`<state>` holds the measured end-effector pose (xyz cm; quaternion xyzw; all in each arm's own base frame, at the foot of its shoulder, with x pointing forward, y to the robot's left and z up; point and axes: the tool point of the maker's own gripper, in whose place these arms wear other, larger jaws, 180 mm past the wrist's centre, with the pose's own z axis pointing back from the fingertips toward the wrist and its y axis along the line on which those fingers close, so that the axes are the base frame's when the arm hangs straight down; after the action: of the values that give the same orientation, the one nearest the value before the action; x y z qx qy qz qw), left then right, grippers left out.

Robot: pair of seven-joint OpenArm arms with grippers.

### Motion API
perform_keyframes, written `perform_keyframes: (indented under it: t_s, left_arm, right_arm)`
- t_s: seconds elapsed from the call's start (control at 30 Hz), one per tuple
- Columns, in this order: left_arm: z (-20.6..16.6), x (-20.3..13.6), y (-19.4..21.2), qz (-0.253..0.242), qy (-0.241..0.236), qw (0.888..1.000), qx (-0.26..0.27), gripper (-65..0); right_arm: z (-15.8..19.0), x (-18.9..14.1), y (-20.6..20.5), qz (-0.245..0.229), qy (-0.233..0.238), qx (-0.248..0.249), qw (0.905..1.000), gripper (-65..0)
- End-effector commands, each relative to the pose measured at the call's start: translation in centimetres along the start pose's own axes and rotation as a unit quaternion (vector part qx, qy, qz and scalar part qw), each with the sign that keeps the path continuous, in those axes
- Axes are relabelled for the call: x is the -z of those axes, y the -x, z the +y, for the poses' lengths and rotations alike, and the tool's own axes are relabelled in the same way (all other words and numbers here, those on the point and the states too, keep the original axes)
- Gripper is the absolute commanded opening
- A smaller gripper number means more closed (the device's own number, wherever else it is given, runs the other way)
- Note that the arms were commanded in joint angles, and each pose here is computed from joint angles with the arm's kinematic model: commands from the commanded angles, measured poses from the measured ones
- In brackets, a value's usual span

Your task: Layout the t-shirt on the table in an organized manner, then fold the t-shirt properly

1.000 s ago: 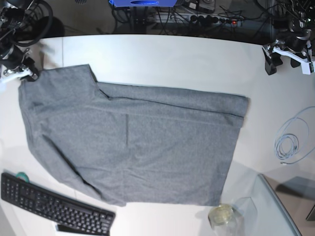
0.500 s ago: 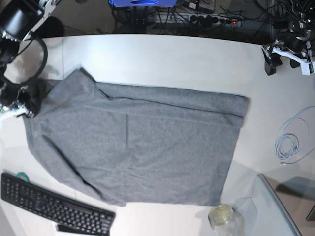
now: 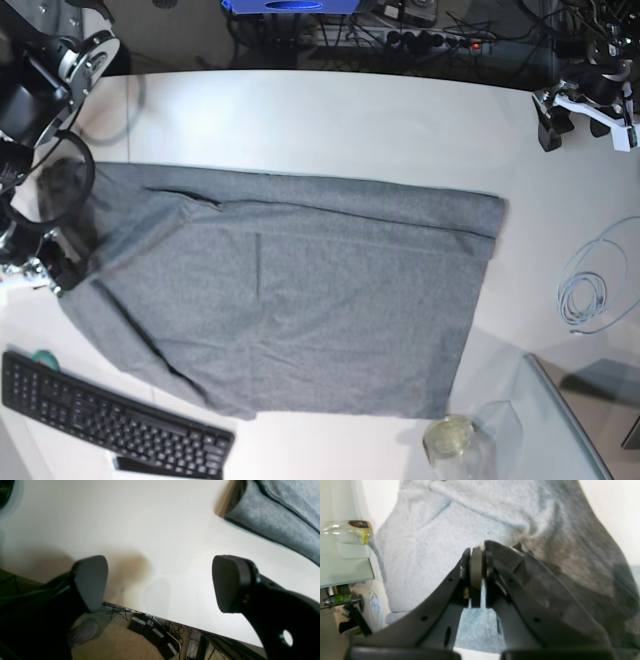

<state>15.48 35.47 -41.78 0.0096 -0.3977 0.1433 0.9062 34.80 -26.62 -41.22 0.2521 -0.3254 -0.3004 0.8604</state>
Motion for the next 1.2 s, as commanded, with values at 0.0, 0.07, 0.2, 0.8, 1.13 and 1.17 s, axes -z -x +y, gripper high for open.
perform_keyframes:
  t_s: [0.0, 0.07, 0.2, 0.8, 1.13, 1.17]
  left_arm:
    - [0.4, -0.4, -1.4, -0.021, 0.0, 1.0, 0.008, -2.0]
    - [0.4, -0.4, -1.3, -0.021, 0.0, 1.0, 0.008, -2.0]
    - [0.4, -0.4, -1.3, -0.021, 0.0, 1.0, 0.008, -2.0]
    - [-1.5, 0.3, -0.7, -0.008, 0.025, 0.999, 0.017, -10.5]
    - [-11.4, 4.5, -1.4, 0.001, 0.138, 0.989, 0.053, -65.0]
    - [-12.3, 5.0, -2.1, -0.004, 0.14, 0.989, 0.052, -65.0]
  right_arm:
    - [0.8, -0.6, -3.0, -0.036, -0.01, -0.005, 0.9993, -65.0]
    - [0.9, 0.0, -3.0, -0.032, -0.012, 0.01, 0.9994, -65.0]
    - [1.1, 0.9, -4.2, -0.063, -0.019, 0.027, 0.9974, -65.0]
    - [-1.9, -7.7, -3.8, -0.078, 0.066, -0.1, 0.9897, -22.5]
    - [-6.2, -10.1, 2.9, -0.005, 0.125, -0.223, 0.9667, -21.2]
    - [-6.2, -9.9, 3.4, 0.001, 0.123, -0.232, 0.9649, -18.9]
